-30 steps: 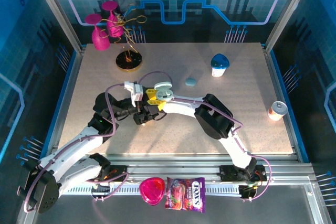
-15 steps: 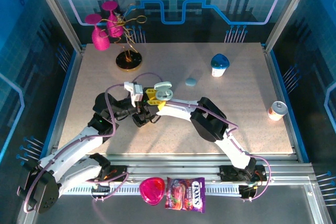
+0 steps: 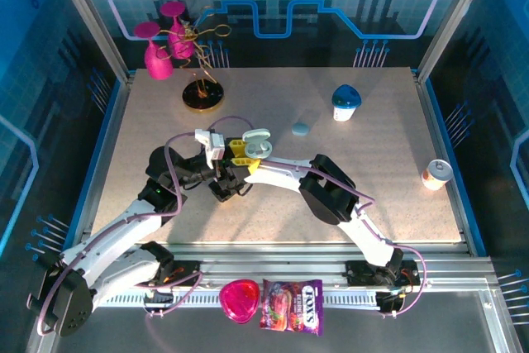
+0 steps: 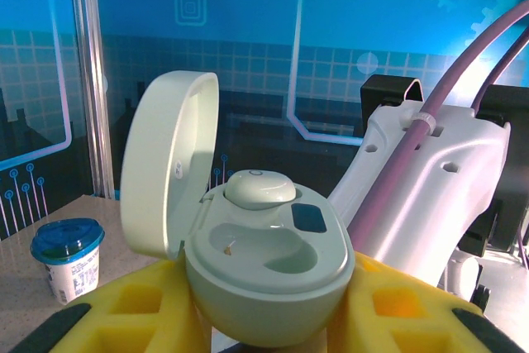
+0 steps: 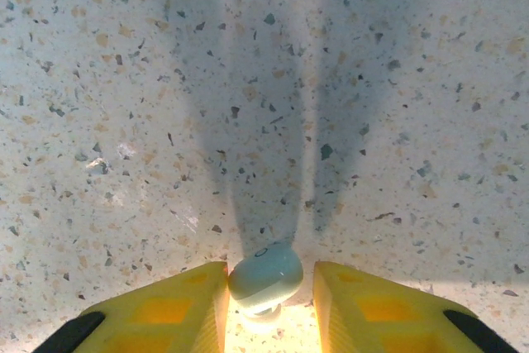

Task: Insert wireless bluetooth earbuds into charging case

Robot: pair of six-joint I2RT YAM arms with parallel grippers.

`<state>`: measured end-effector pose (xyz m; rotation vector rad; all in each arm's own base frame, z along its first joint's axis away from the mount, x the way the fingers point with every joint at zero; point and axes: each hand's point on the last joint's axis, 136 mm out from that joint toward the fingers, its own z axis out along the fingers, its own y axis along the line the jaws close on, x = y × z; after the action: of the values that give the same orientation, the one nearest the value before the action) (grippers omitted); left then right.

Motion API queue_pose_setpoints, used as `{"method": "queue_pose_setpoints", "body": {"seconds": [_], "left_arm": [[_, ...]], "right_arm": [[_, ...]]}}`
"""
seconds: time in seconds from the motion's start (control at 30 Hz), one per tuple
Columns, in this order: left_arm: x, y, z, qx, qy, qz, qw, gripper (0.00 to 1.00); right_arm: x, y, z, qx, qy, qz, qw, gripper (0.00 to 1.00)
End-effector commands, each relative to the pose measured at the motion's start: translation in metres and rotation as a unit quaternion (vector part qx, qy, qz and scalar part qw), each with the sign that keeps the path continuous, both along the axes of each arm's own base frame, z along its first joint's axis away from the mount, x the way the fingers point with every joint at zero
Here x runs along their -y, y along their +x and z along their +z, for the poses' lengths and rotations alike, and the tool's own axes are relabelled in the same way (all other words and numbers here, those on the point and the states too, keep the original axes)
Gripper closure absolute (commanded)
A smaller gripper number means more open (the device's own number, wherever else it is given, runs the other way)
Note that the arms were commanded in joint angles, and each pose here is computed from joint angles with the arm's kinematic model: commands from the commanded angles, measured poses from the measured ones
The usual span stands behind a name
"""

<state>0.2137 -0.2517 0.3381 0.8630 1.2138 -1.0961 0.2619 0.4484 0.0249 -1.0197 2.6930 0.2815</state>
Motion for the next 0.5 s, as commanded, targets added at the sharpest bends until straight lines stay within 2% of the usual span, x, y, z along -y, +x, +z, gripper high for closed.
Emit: {"method": "queue_pose_setpoints", "body": {"seconds": [0.0, 0.3, 0.47], "left_arm": [[-0.001, -0.002, 0.009, 0.017, -0.007, 0.002, 1.000, 0.71], [-0.001, -0.003, 0.009, 0.018, -0.006, 0.001, 1.000, 0.72], [-0.001, -0.002, 0.009, 0.019, -0.007, 0.003, 1.000, 0.71]], "right_arm": [[-0.004, -0.003, -0.003, -0.002, -0.004, 0.005, 1.000, 0.67], [-0.010, -0.002, -0.017, -0.014, -0.008, 0.005, 1.000, 0.67], [-0.006, -0.004, -0.018, -0.014, -0.015, 0.006, 1.000, 0.71]]}}
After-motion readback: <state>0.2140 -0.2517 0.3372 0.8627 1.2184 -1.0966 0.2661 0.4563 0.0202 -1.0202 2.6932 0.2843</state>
